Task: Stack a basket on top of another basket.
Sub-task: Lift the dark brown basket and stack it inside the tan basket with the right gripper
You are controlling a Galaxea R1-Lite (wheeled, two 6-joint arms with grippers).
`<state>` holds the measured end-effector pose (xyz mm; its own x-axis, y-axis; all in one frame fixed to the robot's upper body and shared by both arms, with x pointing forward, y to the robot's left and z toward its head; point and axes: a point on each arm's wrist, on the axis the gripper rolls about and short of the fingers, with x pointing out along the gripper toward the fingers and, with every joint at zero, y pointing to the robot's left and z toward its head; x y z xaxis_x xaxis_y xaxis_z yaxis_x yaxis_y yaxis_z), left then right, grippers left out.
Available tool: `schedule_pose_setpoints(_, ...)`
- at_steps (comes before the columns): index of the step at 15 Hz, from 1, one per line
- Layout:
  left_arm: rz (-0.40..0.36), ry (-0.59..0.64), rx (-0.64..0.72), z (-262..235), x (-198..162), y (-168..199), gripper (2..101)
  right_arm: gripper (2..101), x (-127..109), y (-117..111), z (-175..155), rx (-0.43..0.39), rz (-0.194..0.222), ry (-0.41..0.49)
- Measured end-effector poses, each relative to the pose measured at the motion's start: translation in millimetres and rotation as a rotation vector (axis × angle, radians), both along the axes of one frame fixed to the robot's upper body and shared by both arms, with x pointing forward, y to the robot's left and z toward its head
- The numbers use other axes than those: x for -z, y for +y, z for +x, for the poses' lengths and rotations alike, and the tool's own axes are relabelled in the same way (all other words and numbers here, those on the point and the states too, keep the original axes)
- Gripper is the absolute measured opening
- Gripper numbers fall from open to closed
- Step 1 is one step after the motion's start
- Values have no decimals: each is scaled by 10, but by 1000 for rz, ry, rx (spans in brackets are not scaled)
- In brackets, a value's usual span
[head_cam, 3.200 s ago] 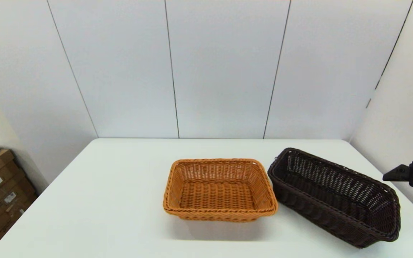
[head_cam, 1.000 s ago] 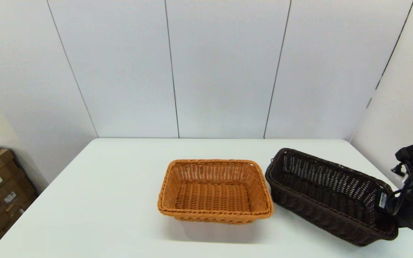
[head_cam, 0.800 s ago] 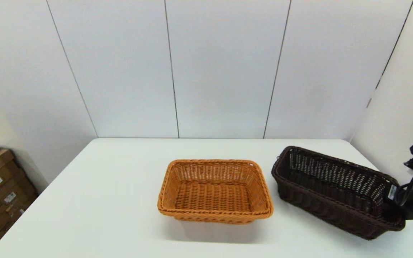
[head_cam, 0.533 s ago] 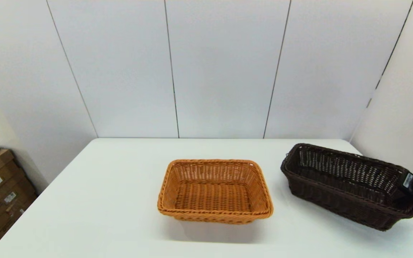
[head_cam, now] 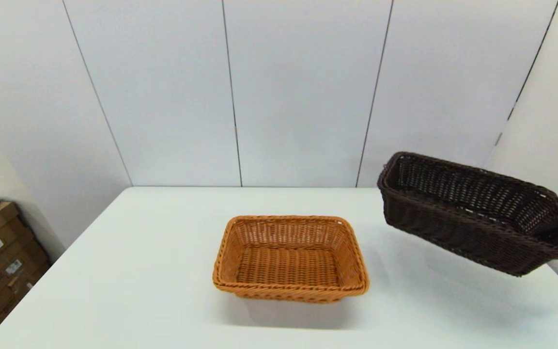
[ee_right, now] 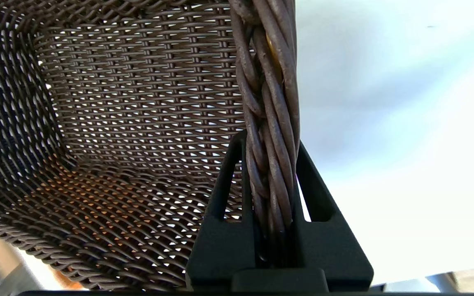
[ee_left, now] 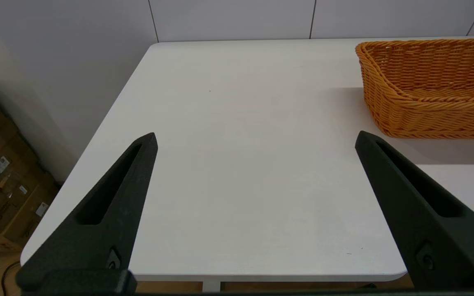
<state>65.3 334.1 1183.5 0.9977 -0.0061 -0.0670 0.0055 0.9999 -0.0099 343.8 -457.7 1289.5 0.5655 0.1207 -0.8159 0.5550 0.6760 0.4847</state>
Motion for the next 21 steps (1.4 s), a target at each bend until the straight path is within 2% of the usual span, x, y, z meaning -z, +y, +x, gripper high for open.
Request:
schedule_pose_setpoints(4, 0, 1, 0, 0, 2, 0, 978, 147, -293, 174, 3, -111, 70, -96)
schedule_pose_setpoints(6, 0, 1, 0, 0, 2, 0, 978, 147, -383, 358, 51, -184, 72, -109)
schedule_pose_setpoints(9, 0, 0, 0, 0, 1, 0, 978, 147, -465, 739, 154, -328, 75, -124)
schedule_pose_setpoints(15, 0, 1, 1, 0, 2, 0, 978, 147, -566, 1658, 377, -610, 110, -139)
schedule_pose_setpoints(17, 0, 1, 0, 0, 2, 0, 978, 147, -525, 1925, 474, -659, 105, -120)
schedule_pose_setpoints(21, 0, 1, 1, 0, 2, 0, 978, 147, -361, 2284, 622, -701, 47, -68)
